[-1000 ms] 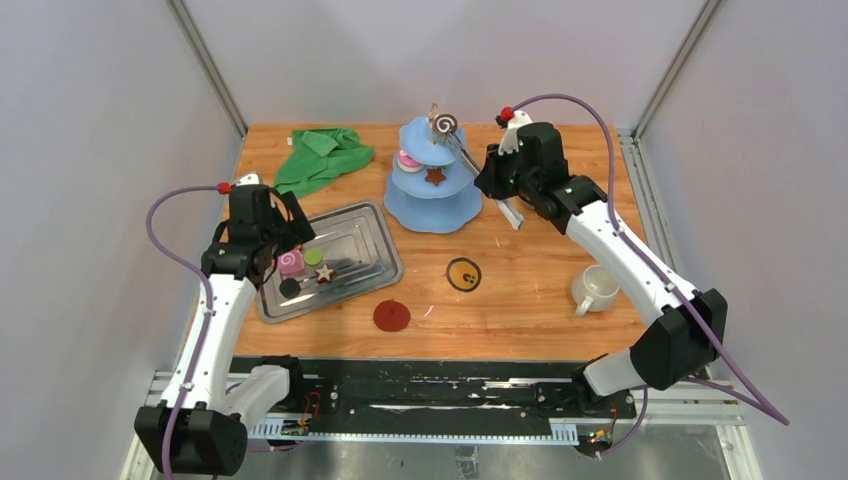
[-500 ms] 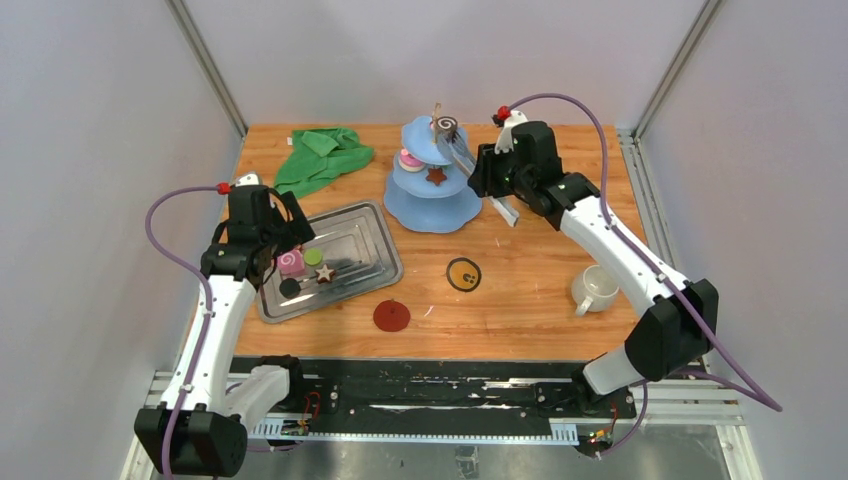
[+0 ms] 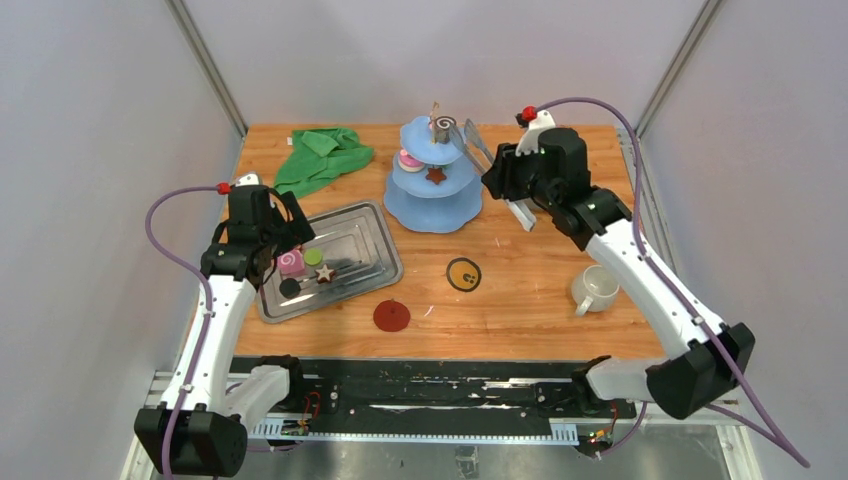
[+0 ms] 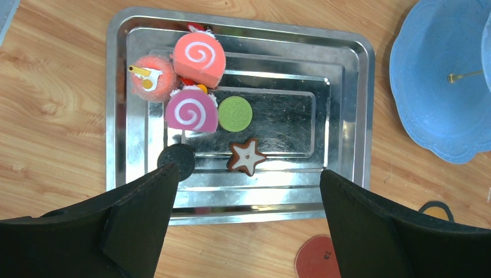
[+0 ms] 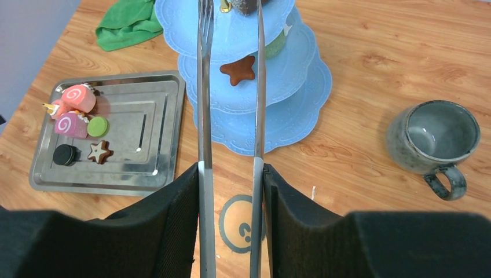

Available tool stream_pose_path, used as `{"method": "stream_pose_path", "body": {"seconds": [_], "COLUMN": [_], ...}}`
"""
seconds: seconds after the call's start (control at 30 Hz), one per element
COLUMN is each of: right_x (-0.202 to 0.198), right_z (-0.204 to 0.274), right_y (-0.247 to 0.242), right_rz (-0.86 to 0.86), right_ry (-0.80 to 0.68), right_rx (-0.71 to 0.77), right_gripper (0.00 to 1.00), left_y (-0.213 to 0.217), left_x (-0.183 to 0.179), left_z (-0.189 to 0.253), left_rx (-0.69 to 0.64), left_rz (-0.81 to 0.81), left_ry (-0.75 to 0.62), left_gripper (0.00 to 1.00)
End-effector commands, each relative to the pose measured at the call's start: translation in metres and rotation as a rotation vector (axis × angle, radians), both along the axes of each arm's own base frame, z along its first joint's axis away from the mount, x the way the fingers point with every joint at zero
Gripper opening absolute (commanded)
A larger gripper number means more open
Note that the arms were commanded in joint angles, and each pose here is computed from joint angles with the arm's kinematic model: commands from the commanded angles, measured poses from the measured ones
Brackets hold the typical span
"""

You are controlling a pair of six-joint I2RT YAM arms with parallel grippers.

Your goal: Serve the afternoon tea

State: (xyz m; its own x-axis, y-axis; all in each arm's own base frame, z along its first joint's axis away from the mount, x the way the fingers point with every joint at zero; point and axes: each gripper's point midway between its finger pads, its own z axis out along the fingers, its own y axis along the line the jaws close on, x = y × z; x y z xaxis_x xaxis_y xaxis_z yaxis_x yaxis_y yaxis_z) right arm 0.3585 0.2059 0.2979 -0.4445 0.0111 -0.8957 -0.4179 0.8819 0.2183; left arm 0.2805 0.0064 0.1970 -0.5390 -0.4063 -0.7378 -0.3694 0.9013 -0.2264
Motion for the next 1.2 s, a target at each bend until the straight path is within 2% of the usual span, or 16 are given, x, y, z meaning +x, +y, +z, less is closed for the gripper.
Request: {"method": "stream_pose_path", "body": {"seconds": [0.0, 0.1, 0.33, 0.57, 0.7, 0.93, 1.17], "right_x": [-0.023, -0.048, -0.107, -0.138, -0.141, -0.141, -0.142], "right_z": [0.013, 0.005, -0.026, -0.056, -0.07, -0.096, -0.127], "right_y": [-0.01, -0.004, 0.028, 0.083, 0.106, 0.145, 0.18], "right_rz": [0.026, 0.114, 0.333, 0.498, 0.541, 0.61, 0.661], "right_ry": [-0.036, -0.029, -0.03, 0.0, 0.024, 0.077, 0.126], "right_rx": [0.022, 0.017, -0.108, -0.124, -0.105, -0.088, -0.155], "right_gripper": [0.39, 0.36, 0.35, 0.35, 0.34, 0.34, 0.36], "left_y": [0.002, 0.002, 0.009, 0.047, 0.075, 0.105, 0.105], "left_x": [-0.002, -0.002, -0.001, -0.008, -0.018, -0.045, -0.045], "left_z": [0.003, 0.003, -0.006, -0.022, -0.044, -0.108, -0.14], "left_rx": [0.006, 0.009, 0.032, 0.07, -0.054, -0.319, -0.43], "left_rz": [0.001, -0.003, 0.031, 0.2, 0.352, 0.621, 0.693], "left_ry": [-0.009, -0.004, 0.044, 0.146, 0.177, 0.231, 0.248], "left_gripper": [0.97, 0.96, 0.97, 0.97, 0.98, 0.98, 0.98]}}
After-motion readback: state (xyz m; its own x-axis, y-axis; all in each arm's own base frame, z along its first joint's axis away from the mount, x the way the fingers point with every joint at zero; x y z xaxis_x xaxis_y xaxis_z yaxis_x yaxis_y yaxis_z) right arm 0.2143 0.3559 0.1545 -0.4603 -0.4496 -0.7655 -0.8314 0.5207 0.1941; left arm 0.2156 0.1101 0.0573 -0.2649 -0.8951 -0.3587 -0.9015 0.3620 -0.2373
